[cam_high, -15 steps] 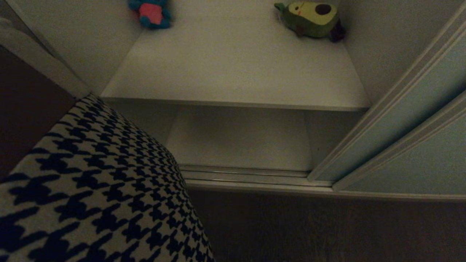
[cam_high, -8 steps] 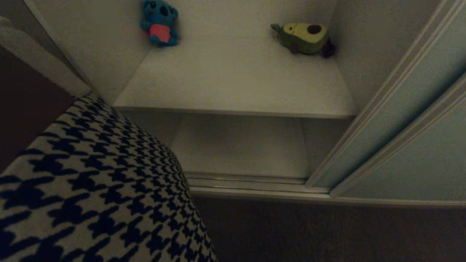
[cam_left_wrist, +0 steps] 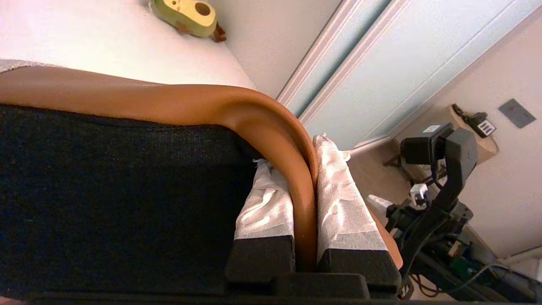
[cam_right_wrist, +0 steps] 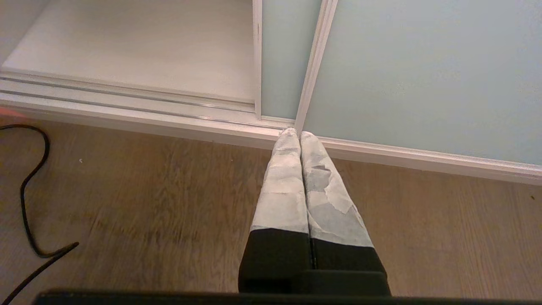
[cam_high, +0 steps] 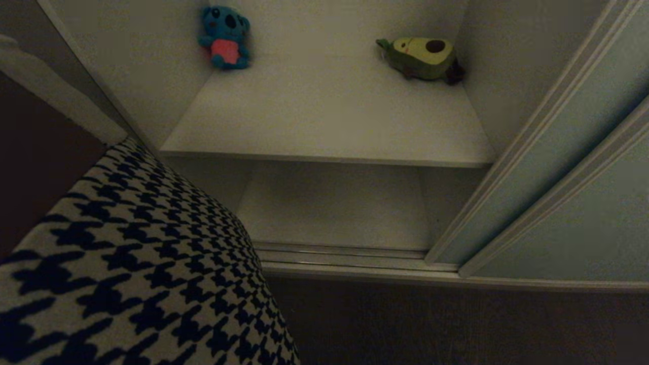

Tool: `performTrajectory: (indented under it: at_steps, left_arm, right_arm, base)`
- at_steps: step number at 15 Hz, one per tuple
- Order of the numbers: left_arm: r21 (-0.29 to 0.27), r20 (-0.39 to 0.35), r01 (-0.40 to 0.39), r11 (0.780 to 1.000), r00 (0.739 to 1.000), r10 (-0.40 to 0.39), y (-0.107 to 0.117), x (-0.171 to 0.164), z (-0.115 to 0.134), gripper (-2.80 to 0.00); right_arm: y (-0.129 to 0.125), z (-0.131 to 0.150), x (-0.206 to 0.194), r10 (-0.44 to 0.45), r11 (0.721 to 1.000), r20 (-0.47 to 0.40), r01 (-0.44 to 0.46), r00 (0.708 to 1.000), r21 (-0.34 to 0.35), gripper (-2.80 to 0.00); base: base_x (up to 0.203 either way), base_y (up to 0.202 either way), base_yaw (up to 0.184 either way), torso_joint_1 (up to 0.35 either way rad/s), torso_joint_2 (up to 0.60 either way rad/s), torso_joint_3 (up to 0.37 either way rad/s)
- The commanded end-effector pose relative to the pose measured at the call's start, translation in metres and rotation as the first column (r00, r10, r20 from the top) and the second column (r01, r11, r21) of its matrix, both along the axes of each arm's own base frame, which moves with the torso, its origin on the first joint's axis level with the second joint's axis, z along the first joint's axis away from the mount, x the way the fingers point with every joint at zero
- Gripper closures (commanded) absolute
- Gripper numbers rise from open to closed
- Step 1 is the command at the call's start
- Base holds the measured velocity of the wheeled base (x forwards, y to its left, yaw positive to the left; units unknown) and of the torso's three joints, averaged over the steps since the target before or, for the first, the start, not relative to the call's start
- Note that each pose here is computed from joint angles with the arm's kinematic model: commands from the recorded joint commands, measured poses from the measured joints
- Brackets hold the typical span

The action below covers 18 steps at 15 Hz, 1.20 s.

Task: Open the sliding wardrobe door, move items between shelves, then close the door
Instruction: Place the pillow on the higher shelf

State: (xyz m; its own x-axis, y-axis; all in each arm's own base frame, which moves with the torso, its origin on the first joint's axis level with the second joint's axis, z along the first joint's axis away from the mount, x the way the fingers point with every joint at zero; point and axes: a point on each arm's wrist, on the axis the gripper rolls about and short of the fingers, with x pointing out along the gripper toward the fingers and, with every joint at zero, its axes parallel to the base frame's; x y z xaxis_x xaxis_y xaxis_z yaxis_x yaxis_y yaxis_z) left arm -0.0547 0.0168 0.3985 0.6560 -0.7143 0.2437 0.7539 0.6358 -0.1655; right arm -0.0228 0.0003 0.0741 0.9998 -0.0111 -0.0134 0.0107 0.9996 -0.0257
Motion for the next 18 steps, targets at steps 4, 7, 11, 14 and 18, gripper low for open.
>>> performTrajectory:
  at_steps: [4,7,11,14,18]
  left_arm:
    - [0.002,-0.006,0.002,1.000,1.000,-0.002,-0.0005,0.0009,-0.0008,0.00]
    - [0.004,-0.006,0.002,1.000,1.000,-0.002,-0.0010,0.0020,-0.0019,0.00]
    - [0.004,-0.006,0.000,1.000,1.000,0.000,-0.0012,0.0023,-0.0021,0.00]
    - [0.006,-0.010,0.000,1.000,1.000,0.000,-0.0018,0.0034,-0.0026,0.00]
    - [0.003,-0.007,0.001,1.000,1.000,-0.001,-0.0018,0.0036,-0.0022,0.00]
  right_arm:
    - [0.0000,-0.0009,0.0003,0.000,1.000,-0.005,0.000,1.000,0.000,0.00]
    - [0.0000,-0.0009,0.0003,0.000,1.000,-0.005,0.000,1.000,0.000,0.00]
    - [0.0000,-0.0009,0.0003,-0.001,1.000,-0.005,0.001,1.000,0.000,0.00]
    - [0.0000,-0.0009,0.0003,0.002,1.000,-0.005,-0.002,1.000,0.000,0.00]
    - [0.0000,-0.0009,0.0003,0.000,1.000,-0.005,0.000,1.000,0.000,0.00]
  base:
    - [0.000,0.000,0.000,0.000,0.00,0.000]
    - [0.000,0.000,0.000,0.000,0.00,0.000]
    - [0.000,0.000,0.000,0.000,0.00,0.000]
    - [0.000,0.000,0.000,0.000,0.00,0.000]
    - [0.032,0.000,0.000,0.000,0.00,0.003]
